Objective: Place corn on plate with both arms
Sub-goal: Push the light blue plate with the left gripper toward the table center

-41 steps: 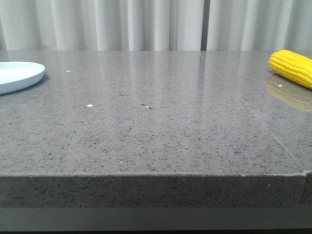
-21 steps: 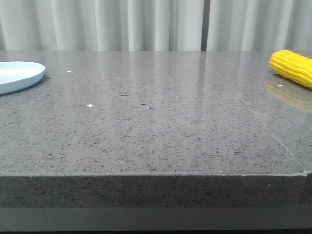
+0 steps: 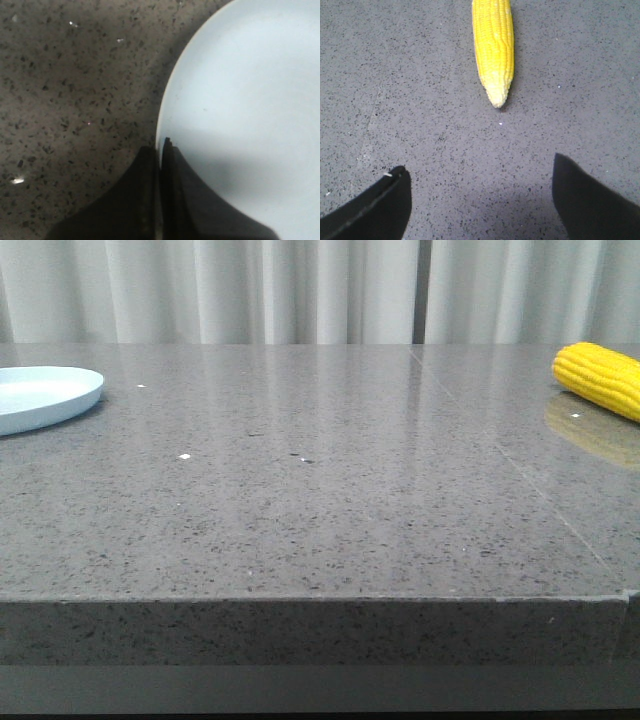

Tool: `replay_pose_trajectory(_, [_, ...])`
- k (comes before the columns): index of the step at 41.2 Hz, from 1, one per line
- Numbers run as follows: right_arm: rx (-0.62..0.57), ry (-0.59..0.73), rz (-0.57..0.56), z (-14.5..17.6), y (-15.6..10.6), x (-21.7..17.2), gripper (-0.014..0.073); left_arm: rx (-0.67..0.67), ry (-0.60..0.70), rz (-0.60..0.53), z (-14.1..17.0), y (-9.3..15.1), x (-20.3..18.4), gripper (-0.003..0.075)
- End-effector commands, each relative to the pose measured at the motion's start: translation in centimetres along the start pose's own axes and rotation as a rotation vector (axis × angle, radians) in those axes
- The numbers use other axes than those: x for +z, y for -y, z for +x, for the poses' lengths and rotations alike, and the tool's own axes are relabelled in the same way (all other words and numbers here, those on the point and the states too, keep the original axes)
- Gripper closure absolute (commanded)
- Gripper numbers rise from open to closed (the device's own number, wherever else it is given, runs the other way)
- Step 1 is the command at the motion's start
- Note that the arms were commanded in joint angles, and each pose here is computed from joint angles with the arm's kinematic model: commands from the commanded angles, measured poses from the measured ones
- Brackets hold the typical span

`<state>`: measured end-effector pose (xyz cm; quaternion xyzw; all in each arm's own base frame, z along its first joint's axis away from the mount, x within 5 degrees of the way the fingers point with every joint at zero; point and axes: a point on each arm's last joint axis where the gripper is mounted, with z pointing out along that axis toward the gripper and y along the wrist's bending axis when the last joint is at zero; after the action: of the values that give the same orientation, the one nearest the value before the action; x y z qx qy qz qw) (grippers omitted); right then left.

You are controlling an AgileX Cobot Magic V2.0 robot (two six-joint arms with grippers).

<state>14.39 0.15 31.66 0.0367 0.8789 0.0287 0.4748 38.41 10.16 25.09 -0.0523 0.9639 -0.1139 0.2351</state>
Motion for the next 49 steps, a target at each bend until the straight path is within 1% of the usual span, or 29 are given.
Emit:
replay_pose_trajectory(1, [-0.015, 0.107, -0.001, -1.6, -0.1, -0.6, 0.0000, -0.002, 0.106, 0.040, -1.4, 1.6, -2.9, 0.0741])
replay_pose_trajectory(7, [-0.015, 0.107, -0.001, -1.6, -0.1, -0.6, 0.0000, 0.040, 0.130, 0.132, -2.3, 3.6, -4.7, 0.0741])
replay_pose_trajectory(11, [-0.015, 0.107, -0.001, -1.6, -0.1, -0.6, 0.0000, 0.070, 0.157, 0.195, -3.0, 5.7, -6.1, 0.0741])
replay_pose_trajectory(18, [-0.015, 0.107, -0.001, -1.6, -0.1, -0.6, 0.0000, 0.159, 0.170, 0.352, -3.9, 11.1, -7.8, 0.0741])
replay_pose_trajectory(22, [-0.015, 0.107, -0.001, -1.6, -0.1, -0.6, 0.0000, 0.220, 0.163, 0.391, -3.8, 13.8, -7.8, 0.0741])
replay_pose_trajectory(27, [-0.015, 0.107, -0.001, -1.6, -0.1, -0.6, 0.0000, 0.295, 0.131, 0.444, -3.0, 17.7, -6.8, 0.0741])
replay_pose_trajectory(33, [-0.015, 0.107, -0.001, -1.6, -0.1, -0.6, 0.0000, 0.378, 0.078, 0.463, -2.0, 21.3, -4.5, 0.0741])
replay_pose_trajectory(38, [-0.015, 0.107, -0.001, -1.6, -0.1, -0.6, 0.0000, 0.451, 0.027, 0.440, -1.0, 23.6, -2.3, 0.0741])
replay_pose_trajectory(44, [-0.015, 0.107, -0.001, -1.6, -0.1, -0.6, 0.0000, 0.476, -0.014, 0.431, 0.0, 25.6, 0.0, 0.0741])
replay_pose_trajectory(49, [-0.015, 0.107, -0.001, -1.6, -0.1, -0.6, 0.0000, 0.510, -0.024, 0.414, 0.4, 26.4, 0.9, 0.0741])
